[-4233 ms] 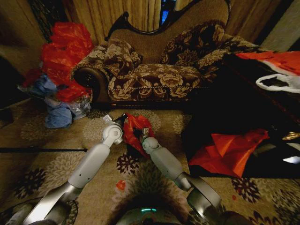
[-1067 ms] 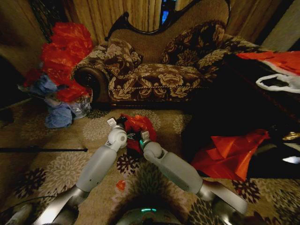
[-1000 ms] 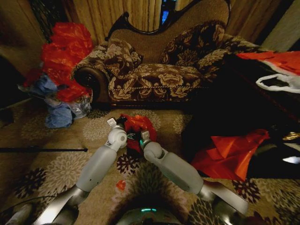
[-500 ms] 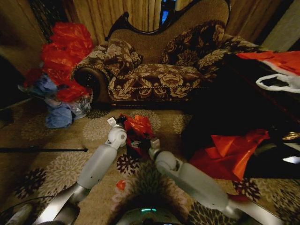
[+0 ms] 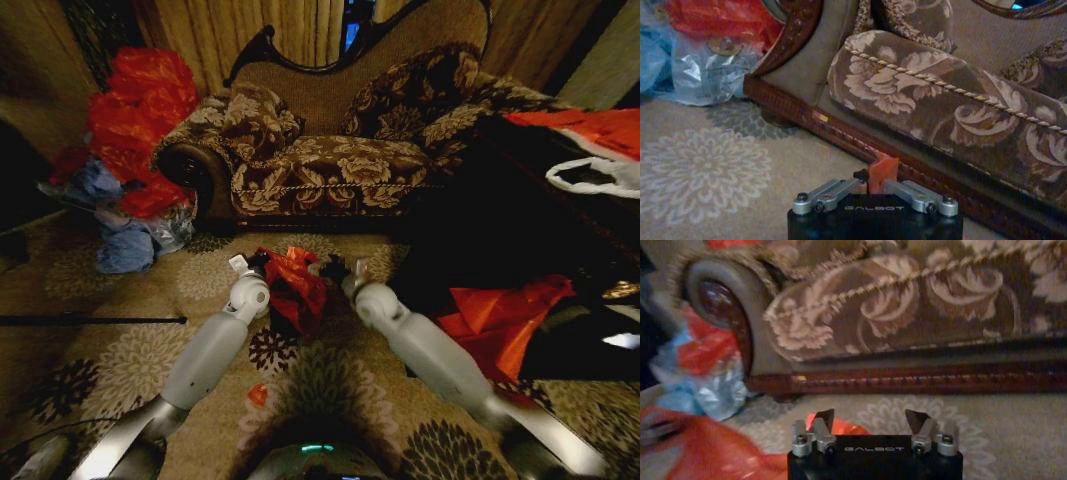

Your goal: Place a garbage bag over the trash bin.

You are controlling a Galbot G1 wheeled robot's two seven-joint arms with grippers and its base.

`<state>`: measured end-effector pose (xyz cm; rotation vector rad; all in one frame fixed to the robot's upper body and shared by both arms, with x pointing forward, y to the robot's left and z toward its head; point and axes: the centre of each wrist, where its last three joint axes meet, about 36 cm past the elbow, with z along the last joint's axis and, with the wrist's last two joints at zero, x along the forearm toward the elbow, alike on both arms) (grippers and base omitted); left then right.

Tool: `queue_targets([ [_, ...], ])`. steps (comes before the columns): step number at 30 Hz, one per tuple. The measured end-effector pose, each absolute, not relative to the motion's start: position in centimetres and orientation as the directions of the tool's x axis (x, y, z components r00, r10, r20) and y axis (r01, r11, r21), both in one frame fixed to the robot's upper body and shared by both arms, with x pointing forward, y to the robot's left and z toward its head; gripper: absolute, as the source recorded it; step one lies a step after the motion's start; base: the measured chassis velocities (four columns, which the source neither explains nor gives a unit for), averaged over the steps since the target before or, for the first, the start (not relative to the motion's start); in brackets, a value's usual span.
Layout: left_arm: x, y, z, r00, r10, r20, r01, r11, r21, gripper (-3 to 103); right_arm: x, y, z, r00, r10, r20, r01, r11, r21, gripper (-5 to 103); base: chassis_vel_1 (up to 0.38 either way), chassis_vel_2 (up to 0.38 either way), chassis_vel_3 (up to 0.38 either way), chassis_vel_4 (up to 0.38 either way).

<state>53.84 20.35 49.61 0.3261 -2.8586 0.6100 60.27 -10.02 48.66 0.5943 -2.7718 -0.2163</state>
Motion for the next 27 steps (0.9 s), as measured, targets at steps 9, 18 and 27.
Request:
queue_targets([
  [9,53.1,19.8,50.2,-0.959,-0.165,0.23,-0.246,0.888,-0.388,0,60.6,-6.1,43.6,-0.838,-0.438,0.324,-0.403,0.899,0.174,28,0.0,0.0,0.0,0.0],
  [18,53.0,19.6,50.5,-0.958,-0.17,0.229,-0.251,0.884,-0.394,0,57.7,-3.6,41.8,-0.8,-0.486,0.352,-0.446,0.874,0.193,1,0.0,0.0,0.0,0.0],
  [27,52.8,18.5,50.6,-0.955,-0.169,0.241,-0.258,0.876,-0.407,0,57.8,0.0,41.8,-0.76,-0.508,0.406,-0.471,0.86,0.194,0,0.0,0.0,0.0,0.0],
])
